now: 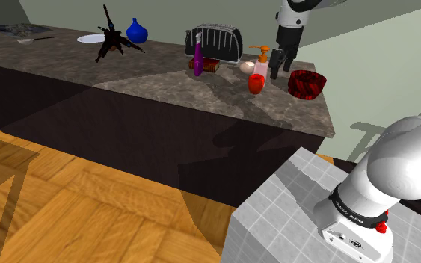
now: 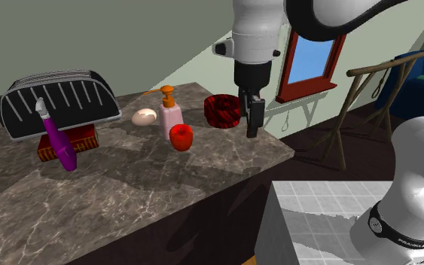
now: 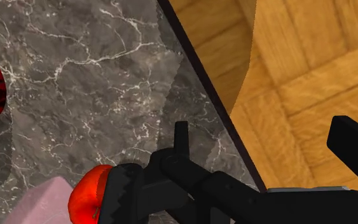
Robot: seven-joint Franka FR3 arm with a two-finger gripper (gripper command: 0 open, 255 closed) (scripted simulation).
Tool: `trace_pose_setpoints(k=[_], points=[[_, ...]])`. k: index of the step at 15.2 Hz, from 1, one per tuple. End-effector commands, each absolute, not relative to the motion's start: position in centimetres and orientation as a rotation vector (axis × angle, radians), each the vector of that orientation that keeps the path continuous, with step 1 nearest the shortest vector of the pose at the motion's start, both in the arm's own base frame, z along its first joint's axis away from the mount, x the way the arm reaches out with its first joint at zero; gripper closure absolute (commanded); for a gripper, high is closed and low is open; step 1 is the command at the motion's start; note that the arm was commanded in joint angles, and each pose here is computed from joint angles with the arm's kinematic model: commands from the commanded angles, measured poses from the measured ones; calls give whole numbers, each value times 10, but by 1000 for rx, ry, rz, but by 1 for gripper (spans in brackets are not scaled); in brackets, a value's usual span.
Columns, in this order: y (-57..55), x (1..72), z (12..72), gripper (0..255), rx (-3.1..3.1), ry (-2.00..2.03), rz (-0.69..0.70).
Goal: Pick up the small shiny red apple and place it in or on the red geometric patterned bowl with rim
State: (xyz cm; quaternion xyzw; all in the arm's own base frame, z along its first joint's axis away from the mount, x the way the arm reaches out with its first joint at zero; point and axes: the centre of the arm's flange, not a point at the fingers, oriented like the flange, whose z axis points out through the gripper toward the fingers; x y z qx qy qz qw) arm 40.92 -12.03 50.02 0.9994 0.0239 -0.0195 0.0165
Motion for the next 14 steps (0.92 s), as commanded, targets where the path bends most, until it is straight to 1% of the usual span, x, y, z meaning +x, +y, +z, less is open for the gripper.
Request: trace_pose_setpoints(k=[1, 14], points=[[-138, 426, 488, 0, 3095, 103, -70], [-239, 538, 413, 0, 3017, 274, -133]])
